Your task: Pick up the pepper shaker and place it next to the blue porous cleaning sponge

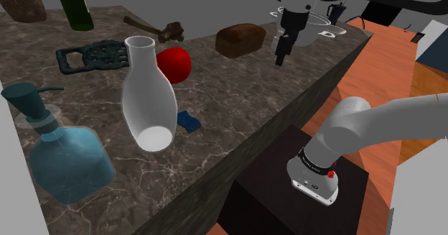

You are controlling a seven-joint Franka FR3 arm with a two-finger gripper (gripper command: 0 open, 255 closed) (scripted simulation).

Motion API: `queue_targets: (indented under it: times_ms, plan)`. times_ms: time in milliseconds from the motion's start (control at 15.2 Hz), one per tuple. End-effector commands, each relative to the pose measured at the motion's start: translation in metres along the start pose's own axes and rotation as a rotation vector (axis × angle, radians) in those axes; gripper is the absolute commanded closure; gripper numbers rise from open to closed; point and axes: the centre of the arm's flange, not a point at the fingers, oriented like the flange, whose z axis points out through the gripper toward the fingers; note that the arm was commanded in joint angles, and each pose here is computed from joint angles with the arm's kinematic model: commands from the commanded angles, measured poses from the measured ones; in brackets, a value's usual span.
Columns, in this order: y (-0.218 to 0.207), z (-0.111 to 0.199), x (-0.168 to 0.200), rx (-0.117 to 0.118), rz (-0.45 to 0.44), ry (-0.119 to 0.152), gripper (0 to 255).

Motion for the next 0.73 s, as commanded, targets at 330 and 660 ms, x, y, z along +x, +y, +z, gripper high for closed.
queue_targets:
  times_ms: [330,660]
  plan:
    - [0.067,0.005,0.016,0.02,-0.01,0.001,0]
    - [0.134,0.011,0.033,0.041,-0.019,0.002,0]
